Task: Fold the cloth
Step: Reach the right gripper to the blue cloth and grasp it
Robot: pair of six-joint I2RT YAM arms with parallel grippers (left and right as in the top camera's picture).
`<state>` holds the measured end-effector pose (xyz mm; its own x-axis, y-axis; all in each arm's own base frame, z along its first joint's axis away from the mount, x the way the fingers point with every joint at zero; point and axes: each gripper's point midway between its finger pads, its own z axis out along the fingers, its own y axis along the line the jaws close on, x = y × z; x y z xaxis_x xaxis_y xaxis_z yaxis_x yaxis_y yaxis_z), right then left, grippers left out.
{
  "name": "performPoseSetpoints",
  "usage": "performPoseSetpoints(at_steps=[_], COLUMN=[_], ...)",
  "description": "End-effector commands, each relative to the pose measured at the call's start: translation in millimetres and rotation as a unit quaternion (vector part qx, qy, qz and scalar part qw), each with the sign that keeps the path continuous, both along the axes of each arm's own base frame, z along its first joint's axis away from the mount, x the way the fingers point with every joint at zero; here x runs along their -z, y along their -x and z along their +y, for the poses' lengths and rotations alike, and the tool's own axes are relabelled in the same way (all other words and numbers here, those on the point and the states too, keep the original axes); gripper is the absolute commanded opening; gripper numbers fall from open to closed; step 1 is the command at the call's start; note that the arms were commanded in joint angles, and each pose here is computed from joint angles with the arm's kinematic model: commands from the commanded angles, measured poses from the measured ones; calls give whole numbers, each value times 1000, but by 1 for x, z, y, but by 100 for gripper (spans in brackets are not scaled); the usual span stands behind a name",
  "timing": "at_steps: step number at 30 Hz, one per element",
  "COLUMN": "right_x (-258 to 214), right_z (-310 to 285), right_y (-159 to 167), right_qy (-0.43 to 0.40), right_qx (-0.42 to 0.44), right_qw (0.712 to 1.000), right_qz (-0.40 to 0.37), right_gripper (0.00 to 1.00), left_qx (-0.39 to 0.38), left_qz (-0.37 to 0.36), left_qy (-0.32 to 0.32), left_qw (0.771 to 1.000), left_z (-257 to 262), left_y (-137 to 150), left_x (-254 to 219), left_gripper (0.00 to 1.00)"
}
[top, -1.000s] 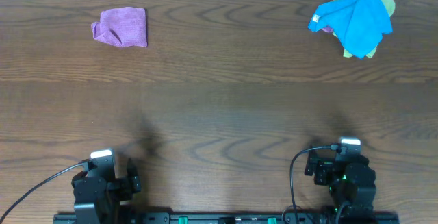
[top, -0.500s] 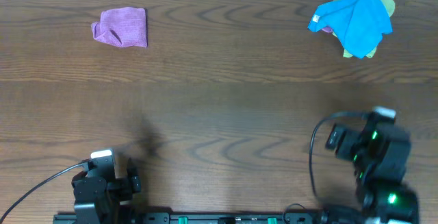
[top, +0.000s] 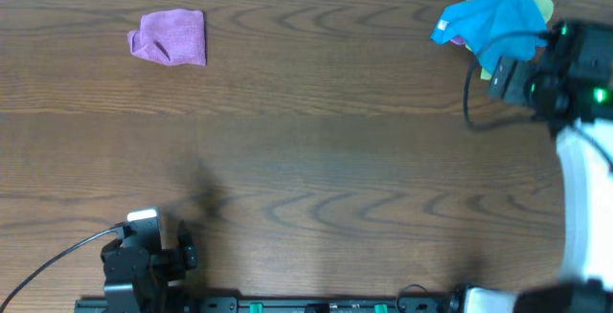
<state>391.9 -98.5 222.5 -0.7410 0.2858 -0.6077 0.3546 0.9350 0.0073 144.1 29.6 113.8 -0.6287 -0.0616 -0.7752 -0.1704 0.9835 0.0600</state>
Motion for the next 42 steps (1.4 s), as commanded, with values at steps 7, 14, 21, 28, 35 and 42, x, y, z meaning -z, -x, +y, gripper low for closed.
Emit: performPoseSetpoints(at_steps=[7, 14, 21, 28, 35, 42], right_x=[-4, 45, 97, 129, 143, 157], right_z=[-33, -44, -61, -64, -62, -62], right_y=[-78, -127, -152, -168, -179, -186], right_qy=[55, 34, 21, 12, -2, -10], right_qx=[14, -8, -4, -10, -14, -13], right_qw=[996, 996, 996, 995, 994, 993], right_qz=[-69, -88, -89, -94, -110, -117], right_gripper=[99, 99, 99, 98, 96, 94], left_qx=[-10, -10, -10, -10, -10, -10], left_qz=[-3, -3, -3, -3, -3, -3], left_qy=[-3, -3, -3, -3, -3, -3], left_qw=[1000, 1000, 1000, 1000, 1000, 1000], left_z=[3, 3, 3, 3, 3, 3], left_y=[1, 1, 1, 1, 1, 1], left_x=[-1, -1, -1, -1, -1, -1], left_gripper=[95, 95, 95, 95, 95, 95])
